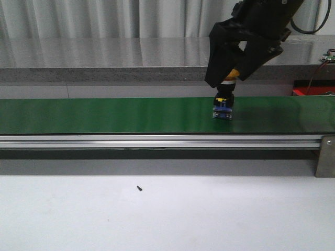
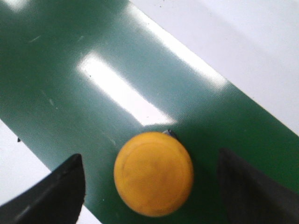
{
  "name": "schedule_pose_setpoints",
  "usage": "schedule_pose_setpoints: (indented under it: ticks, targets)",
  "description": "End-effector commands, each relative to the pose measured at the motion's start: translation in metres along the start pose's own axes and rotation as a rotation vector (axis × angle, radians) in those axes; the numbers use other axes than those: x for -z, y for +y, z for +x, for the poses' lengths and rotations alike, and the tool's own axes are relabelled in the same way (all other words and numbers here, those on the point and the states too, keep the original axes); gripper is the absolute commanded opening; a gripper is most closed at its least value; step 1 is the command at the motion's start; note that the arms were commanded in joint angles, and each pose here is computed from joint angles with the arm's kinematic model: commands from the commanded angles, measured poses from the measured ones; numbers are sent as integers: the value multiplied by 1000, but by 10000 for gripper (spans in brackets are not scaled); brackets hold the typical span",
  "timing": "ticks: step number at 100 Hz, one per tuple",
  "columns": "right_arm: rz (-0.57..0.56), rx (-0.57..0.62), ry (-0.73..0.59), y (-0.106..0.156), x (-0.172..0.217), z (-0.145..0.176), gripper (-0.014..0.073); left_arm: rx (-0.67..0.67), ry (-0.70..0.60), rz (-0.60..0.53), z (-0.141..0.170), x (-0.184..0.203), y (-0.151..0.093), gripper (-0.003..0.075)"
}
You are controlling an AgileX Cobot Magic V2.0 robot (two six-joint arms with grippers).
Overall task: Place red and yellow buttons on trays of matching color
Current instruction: 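Lower the yellow button into the yellow tray and open the right gripper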
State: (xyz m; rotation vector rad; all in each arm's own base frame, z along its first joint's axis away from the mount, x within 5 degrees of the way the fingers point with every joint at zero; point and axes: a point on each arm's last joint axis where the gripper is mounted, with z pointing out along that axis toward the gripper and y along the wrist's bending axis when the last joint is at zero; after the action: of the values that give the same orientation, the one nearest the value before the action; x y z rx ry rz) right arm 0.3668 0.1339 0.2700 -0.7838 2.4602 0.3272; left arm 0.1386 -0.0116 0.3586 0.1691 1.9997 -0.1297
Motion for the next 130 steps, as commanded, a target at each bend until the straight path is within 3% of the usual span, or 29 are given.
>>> schedule_pose_setpoints:
  ticks: [1,10,27,33,61,89,105,130]
  targets:
    - [19,8,-97,2,17,-13,561,12,-101,-11,-14,5,0,-20]
    - [27,6,-107,0,13,-14,498,12,-101,-11,-14,5,0,-20]
    - [31,17,-88,-1,13,-12,253,12,-101,-11,-14,5,0,-20]
    - [33,23,-55,-1,13,-9,216,12,-101,-11,-14,5,0,-20]
    - [73,-20,49,-2,30,1,215,12,-101,-11,-14,5,0,-20]
    - [109,-114,66,-26,92,20,216,12,-101,-11,-14,5,0,-20]
    - [180,-269,34,-62,136,46,216,12,-101,-11,-14,5,0,-20]
    - [333,-586,-53,-117,180,116,216,12,-103,-12,-14,5,0,-20]
